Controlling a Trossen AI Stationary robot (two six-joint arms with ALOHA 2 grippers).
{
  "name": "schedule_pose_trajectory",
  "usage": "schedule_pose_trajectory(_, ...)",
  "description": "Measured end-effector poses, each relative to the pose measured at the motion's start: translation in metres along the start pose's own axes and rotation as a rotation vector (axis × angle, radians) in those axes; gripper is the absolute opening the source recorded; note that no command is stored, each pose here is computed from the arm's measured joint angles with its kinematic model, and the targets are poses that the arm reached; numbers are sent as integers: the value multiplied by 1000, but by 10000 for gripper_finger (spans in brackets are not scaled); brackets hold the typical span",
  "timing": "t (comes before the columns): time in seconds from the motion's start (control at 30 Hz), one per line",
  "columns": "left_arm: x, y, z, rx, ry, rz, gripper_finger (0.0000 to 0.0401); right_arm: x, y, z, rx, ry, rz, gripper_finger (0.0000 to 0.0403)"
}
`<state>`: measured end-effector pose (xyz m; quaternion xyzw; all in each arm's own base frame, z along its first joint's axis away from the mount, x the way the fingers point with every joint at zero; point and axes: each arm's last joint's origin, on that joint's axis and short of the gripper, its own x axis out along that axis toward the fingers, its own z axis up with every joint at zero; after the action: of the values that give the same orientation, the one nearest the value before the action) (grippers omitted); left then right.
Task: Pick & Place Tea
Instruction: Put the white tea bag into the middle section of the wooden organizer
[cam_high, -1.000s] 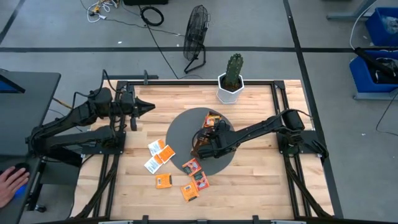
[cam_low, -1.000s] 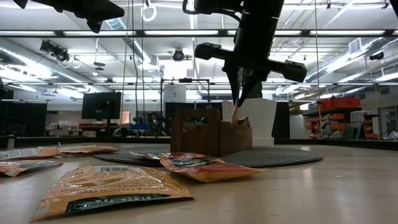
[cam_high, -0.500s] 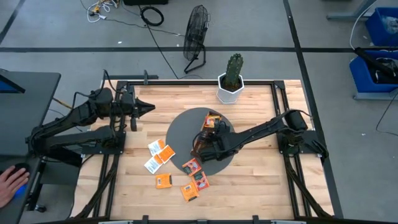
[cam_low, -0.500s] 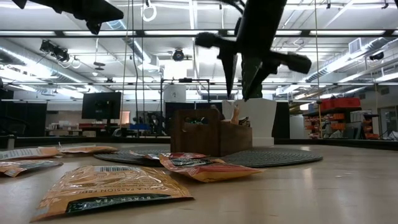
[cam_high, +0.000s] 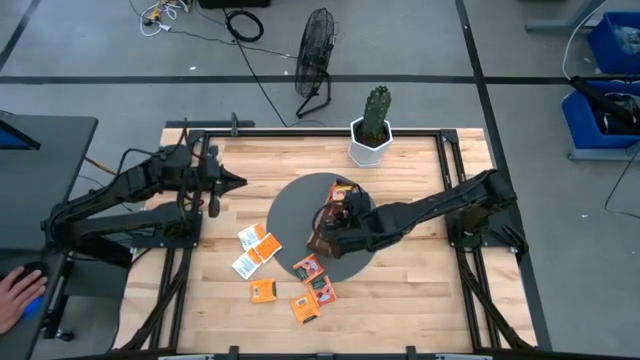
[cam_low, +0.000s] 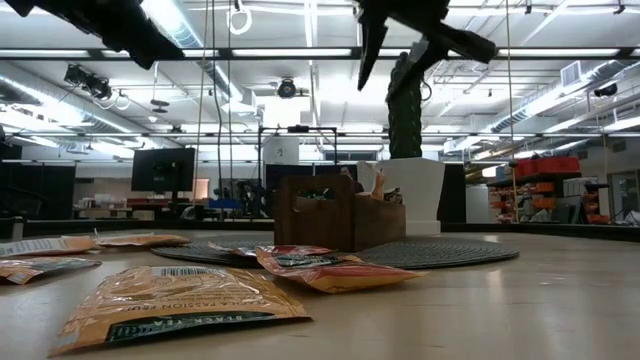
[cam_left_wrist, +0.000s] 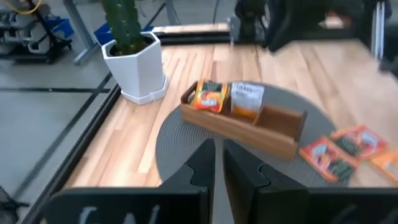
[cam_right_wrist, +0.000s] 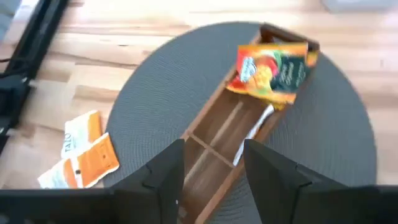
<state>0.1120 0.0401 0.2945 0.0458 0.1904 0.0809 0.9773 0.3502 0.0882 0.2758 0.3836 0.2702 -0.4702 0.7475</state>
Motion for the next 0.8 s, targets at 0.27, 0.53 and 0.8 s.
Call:
schedule_pose_trajectory(0.27, 3, -3, -4, 140, 49, -44, 84, -22, -5, 16, -102, -5, 60, 171)
schedule_pose_trajectory(0.53, 18, -22, -11, 289, 161, -204, 171, -49, -16, 36, -232, -19, 115, 172)
schedule_pose_trajectory(0.8, 45, -48, -18, 392, 293, -338, 197, -66, -32, 50, -288, -52, 82, 172)
